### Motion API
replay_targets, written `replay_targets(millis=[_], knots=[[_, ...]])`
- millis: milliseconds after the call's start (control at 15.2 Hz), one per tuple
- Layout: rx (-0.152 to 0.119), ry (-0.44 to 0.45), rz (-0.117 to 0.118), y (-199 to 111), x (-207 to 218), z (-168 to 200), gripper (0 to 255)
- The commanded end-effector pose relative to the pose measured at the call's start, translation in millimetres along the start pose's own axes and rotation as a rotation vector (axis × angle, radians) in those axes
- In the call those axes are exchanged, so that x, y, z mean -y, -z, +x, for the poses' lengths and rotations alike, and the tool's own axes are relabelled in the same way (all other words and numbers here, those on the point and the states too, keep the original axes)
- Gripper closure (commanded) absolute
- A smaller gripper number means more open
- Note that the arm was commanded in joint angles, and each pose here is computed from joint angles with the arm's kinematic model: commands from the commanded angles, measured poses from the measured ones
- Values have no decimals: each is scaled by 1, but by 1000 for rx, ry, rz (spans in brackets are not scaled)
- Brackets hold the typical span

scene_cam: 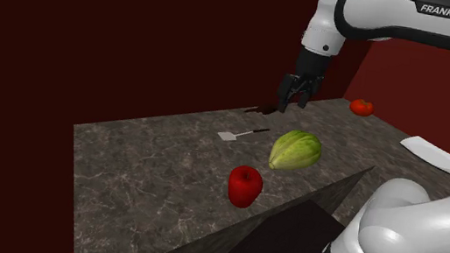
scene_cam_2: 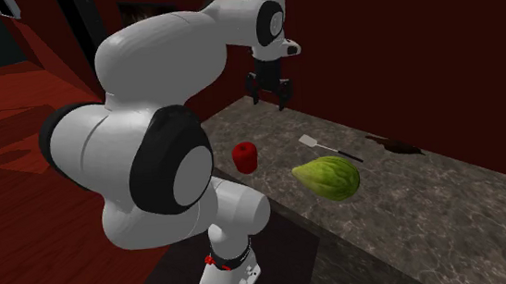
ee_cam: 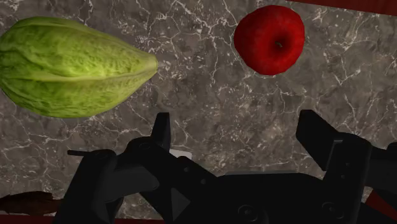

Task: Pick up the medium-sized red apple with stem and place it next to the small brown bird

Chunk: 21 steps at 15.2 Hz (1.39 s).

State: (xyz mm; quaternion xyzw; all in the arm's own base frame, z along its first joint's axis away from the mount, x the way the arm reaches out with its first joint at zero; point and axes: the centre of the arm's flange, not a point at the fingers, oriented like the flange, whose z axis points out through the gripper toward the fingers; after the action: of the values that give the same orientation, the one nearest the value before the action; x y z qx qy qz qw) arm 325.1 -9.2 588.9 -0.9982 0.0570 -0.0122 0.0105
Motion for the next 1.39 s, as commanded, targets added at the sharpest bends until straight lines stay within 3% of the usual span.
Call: replay_targets(millis=[0,924,1320], knots=[[0,0,0,0,0,0,0],[-27,428,-56,-145,113,-25,0],[-27,428,-56,-177,112,-24,0]])
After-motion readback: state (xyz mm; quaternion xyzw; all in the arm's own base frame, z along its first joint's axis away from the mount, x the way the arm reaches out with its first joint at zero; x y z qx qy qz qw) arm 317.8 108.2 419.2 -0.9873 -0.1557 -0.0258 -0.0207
